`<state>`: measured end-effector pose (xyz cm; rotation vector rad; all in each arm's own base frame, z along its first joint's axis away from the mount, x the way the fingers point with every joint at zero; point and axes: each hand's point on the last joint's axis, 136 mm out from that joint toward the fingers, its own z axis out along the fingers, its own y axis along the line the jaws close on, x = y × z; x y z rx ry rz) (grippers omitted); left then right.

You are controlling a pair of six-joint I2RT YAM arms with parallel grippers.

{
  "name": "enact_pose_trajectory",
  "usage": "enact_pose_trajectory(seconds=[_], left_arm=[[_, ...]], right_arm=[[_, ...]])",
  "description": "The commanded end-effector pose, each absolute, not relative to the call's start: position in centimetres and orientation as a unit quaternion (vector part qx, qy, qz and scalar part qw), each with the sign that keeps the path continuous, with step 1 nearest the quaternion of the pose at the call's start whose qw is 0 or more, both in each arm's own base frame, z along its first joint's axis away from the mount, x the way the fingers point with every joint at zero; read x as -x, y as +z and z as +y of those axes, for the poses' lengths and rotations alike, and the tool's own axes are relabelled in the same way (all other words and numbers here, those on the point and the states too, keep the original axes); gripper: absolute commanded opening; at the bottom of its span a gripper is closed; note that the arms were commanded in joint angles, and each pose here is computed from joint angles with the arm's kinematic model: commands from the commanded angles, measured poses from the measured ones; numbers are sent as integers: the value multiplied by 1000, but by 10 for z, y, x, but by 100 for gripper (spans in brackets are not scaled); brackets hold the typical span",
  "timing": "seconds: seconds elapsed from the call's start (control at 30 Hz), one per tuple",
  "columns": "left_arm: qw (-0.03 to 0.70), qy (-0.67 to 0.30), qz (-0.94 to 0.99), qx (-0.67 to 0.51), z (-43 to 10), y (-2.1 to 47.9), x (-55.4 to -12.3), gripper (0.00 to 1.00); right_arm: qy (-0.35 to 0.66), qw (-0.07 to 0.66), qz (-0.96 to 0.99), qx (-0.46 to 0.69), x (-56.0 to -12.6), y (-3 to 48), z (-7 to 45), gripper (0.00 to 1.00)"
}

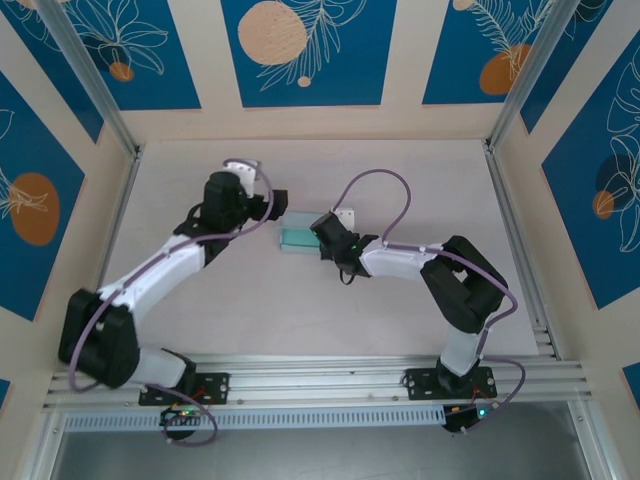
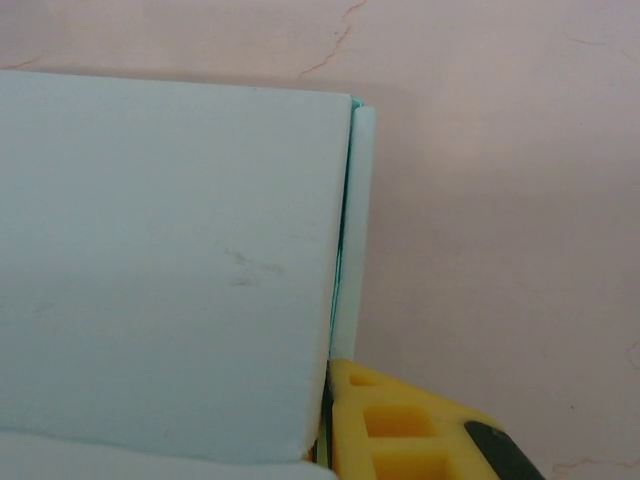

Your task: Fold the paper box

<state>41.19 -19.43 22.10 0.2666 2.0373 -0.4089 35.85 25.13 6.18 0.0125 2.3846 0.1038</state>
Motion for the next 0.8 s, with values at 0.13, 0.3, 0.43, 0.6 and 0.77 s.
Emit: enact_pose_trajectory(seconds=[0.13,0.3,0.43,0.6,0.77], left_arm=[[380,-148,892,-193,-229,151,-430,90],[326,-145,912,-203,-239,102,-428,86],[308,-142,922,-189,-237,78,-425,84],[297,-141,929,-171,-234,56,-423,83],[301,-137,933,-145,-229,40,-423,82]], right_arm=[[-3,339,941,14,-346,42,244,13],[-14,335,942,19,-340,41,241,18],[-21,332,943,26,-337,42,240,23],[-15,332,943,38,-330,48,243,37],[-6,330,943,49,-317,55,244,55]])
